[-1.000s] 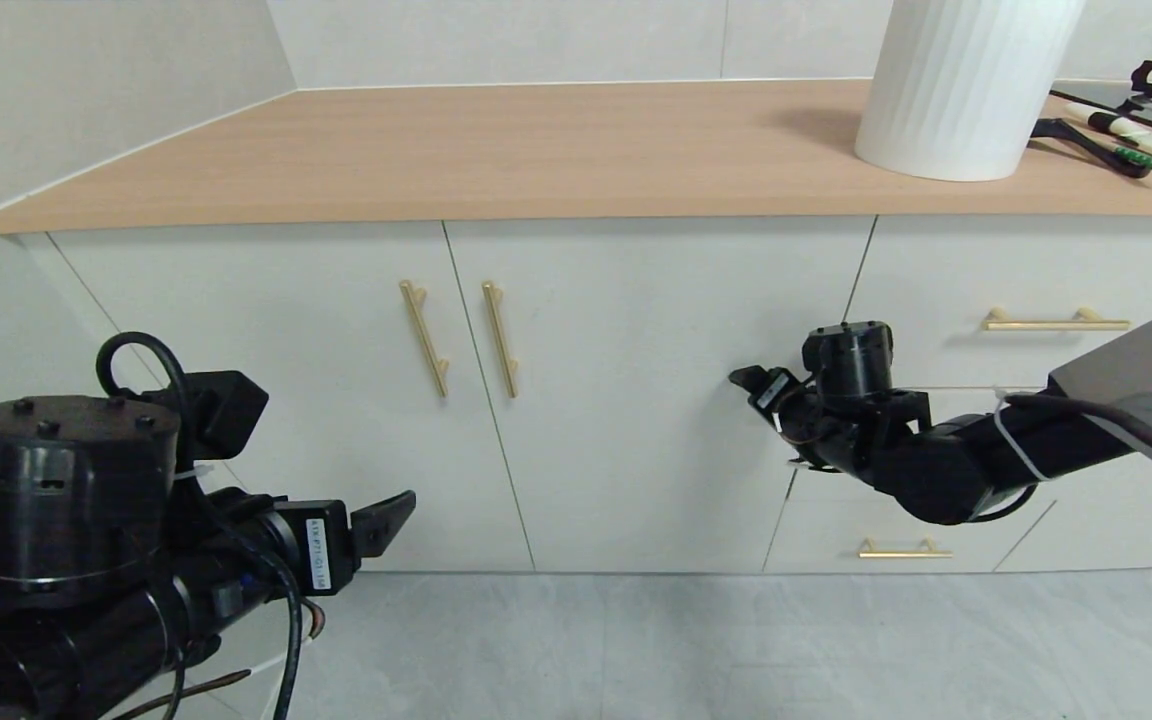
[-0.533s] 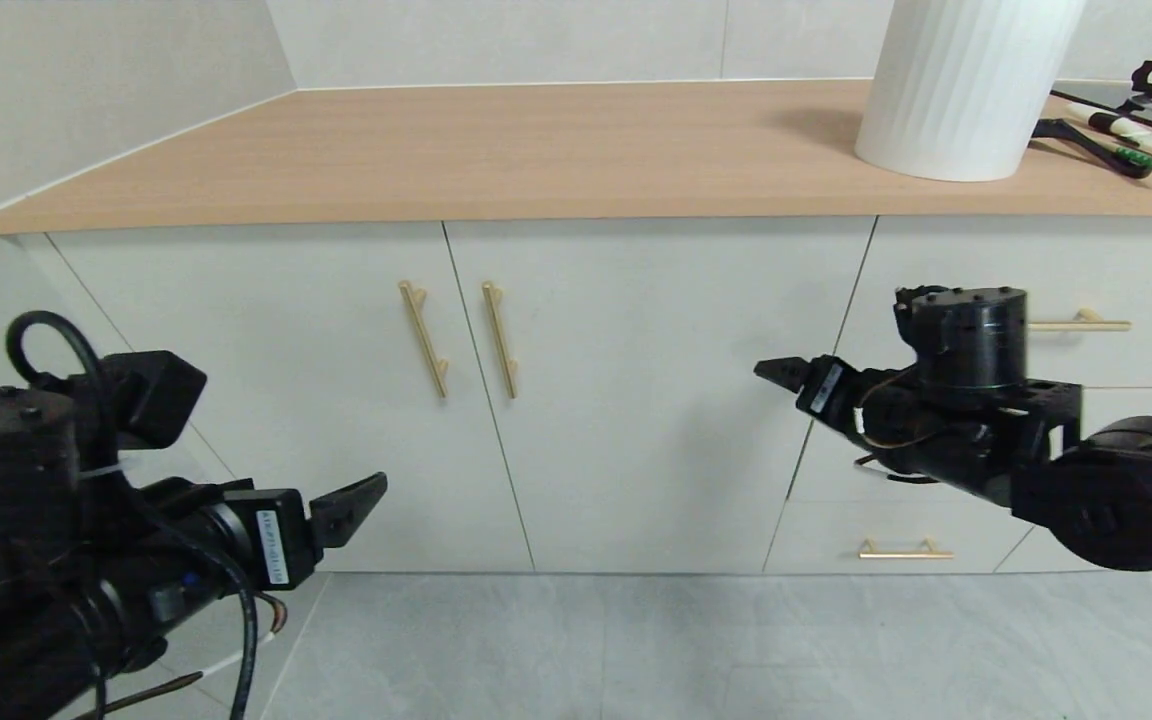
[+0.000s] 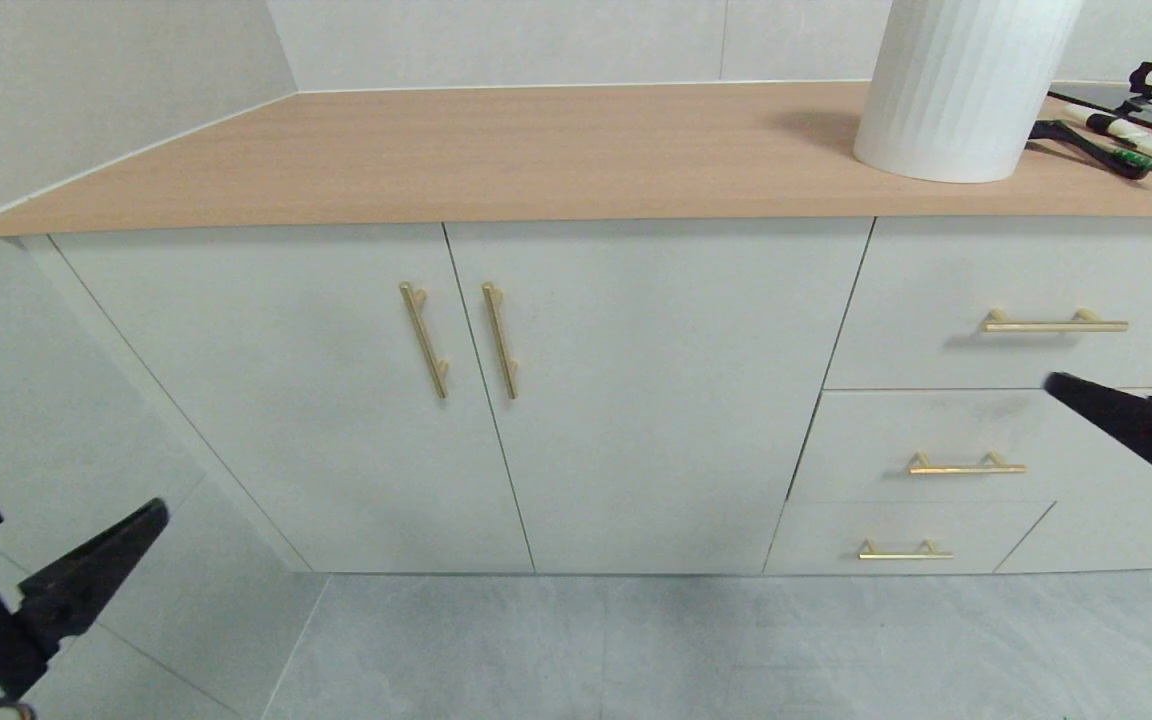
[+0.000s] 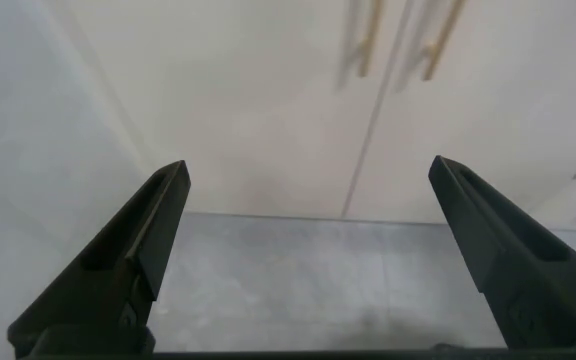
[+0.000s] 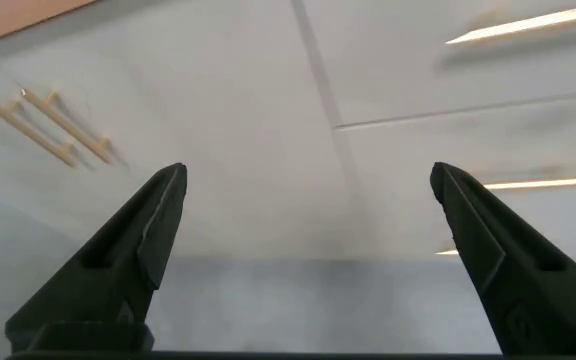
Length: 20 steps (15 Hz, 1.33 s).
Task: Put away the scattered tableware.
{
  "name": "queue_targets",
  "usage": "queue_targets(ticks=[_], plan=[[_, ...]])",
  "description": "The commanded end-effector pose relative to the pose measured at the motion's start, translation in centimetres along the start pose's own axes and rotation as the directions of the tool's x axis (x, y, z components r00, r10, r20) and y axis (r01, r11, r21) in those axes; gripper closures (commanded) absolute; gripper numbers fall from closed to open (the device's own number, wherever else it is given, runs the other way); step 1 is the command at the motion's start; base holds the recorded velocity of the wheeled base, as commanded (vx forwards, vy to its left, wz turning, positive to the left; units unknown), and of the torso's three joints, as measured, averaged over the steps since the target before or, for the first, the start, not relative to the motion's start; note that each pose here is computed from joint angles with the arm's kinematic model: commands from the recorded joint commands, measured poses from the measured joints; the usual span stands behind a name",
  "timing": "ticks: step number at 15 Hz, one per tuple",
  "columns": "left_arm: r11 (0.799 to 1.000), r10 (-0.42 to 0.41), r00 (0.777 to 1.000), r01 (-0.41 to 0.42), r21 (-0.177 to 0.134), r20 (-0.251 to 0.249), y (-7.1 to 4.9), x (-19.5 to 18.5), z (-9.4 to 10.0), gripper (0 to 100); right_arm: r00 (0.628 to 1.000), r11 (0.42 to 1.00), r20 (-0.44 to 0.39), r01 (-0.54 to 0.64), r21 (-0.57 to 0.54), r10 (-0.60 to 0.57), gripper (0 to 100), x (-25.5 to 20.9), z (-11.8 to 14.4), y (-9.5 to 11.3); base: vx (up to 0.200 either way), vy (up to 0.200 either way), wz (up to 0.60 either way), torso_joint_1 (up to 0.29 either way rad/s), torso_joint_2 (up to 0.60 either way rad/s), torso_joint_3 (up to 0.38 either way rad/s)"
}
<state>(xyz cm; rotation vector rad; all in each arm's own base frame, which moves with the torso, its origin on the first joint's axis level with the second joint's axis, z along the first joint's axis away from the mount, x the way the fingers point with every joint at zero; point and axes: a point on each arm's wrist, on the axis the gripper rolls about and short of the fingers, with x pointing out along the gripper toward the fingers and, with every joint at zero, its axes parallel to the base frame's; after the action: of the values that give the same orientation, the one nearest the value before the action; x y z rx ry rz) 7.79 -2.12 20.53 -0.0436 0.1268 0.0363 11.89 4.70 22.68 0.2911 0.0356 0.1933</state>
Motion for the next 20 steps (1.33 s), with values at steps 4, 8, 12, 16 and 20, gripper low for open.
queue_targets(ticks=[4, 8, 12, 16, 20], plan=[[0.987, 0.142, 0.976, -0.151, 0.048, 0.164, 4.0, -9.2, -3.9, 0, 0.949, 0.954, 0.276, 0.213, -0.212, -0.150, 0, -14.5, -2.4, -3.7, 0.000, 0.000, 0.00, 0.000, 0.00, 0.000], [0.970, 0.209, 0.952, -0.231, 0.076, 0.223, 4.2, -11.1, -5.4, 0, 0.906, 0.891, 0.351, 0.347, -0.291, -0.238, 0, -17.5, -4.5, -3.9, 0.000, 0.000, 0.00, 0.000, 0.00, 0.000], [0.921, 0.343, 0.907, -0.376, 0.104, 0.245, 3.8, -11.2, -9.4, 0, 0.839, 0.820, 0.361, 0.509, -0.261, -0.406, 0, -17.3, -5.9, -4.2, 0.000, 0.000, 0.00, 0.000, 0.00, 0.000], [0.911, 0.376, 0.909, -0.397, 0.106, 0.179, 3.9, -9.2, -12.5, 0, 0.851, 0.810, 0.299, 0.512, -0.285, -0.433, 0, -16.3, -9.8, -5.3, 0.000, 0.000, 0.00, 0.000, 0.00, 0.000], [0.986, 0.103, 0.978, -0.125, 0.114, 0.180, 3.3, -8.4, -13.5, 0, 0.929, 0.866, 0.154, 0.369, -0.337, -0.336, 0, -14.8, -13.5, -6.4, 0.000, 0.000, 0.00, 0.000, 0.00, 0.000]])
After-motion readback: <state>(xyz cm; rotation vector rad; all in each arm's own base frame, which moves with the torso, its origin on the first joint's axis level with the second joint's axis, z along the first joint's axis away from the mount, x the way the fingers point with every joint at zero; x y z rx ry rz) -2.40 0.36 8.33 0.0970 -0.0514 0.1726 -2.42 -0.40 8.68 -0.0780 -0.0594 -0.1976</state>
